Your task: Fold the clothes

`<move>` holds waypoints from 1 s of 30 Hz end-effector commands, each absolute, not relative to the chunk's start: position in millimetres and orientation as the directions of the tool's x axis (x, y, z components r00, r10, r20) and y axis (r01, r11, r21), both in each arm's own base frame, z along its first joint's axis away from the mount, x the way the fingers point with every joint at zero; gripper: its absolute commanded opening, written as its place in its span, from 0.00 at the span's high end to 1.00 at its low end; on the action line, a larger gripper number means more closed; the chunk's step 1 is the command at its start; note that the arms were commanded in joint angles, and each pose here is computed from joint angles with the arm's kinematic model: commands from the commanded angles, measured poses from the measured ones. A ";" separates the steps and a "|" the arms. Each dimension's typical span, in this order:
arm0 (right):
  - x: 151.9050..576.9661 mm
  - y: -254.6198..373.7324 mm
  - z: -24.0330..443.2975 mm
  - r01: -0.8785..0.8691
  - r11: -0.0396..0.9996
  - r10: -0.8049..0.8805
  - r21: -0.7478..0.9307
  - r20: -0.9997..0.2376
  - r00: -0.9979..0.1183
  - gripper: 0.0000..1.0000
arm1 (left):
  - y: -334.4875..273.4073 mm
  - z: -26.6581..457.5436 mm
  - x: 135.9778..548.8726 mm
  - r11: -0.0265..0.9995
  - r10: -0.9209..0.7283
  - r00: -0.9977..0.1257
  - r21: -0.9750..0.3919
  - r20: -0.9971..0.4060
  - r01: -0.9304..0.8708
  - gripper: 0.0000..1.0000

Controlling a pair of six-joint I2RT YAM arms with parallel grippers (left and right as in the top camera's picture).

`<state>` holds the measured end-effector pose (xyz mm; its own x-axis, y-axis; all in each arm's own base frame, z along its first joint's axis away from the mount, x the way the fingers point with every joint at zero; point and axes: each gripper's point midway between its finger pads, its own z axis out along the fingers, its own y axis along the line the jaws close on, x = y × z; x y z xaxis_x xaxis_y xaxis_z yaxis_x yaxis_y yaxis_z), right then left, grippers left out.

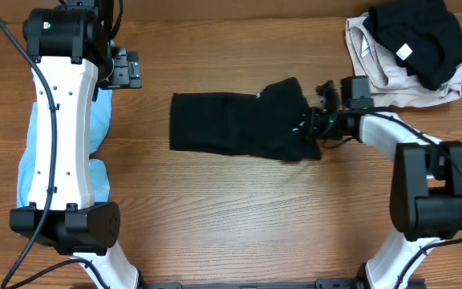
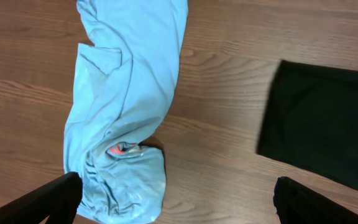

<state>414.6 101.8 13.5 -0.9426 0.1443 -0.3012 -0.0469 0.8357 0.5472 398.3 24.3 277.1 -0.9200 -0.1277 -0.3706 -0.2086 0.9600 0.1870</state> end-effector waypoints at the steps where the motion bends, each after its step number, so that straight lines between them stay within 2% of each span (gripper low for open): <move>1: 421.5 54.8 42.0 0.023 0.841 0.241 0.541 -0.337 -0.910 0.93 | 31.0 280.8 400.6 0.955 -0.133 -0.910 0.195 -0.392 -0.223 0.00; 7: 419.3 14.2 97.9 0.022 0.856 0.270 0.517 -0.408 -0.872 0.93 | 34.8 281.5 407.7 0.954 -0.144 -0.899 0.185 -0.414 -0.238 0.00; 11: 415.4 18.4 129.2 -0.015 0.860 0.250 0.511 -0.447 -0.859 0.93 | 34.8 276.5 411.0 0.953 -0.144 -0.903 0.188 -0.406 -0.236 0.00; 20: 413.6 106.2 157.5 -0.199 0.850 0.087 0.488 -0.503 -0.860 0.93 | 32.1 243.8 422.8 0.956 -0.143 -0.933 0.196 -0.329 -0.216 0.00; 30: 406.8 208.4 161.3 -0.325 0.887 -0.062 0.327 -0.614 -0.787 0.93 | 16.5 192.4 448.2 0.974 -0.144 -0.958 0.135 -0.246 -0.181 0.00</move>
<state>396.9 195.0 138.6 -0.8377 -0.0775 -0.5407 -0.3299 0.8607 0.3878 442.4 20.0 214.6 -0.9448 -0.1442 -0.2941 -0.1956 0.9686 0.1535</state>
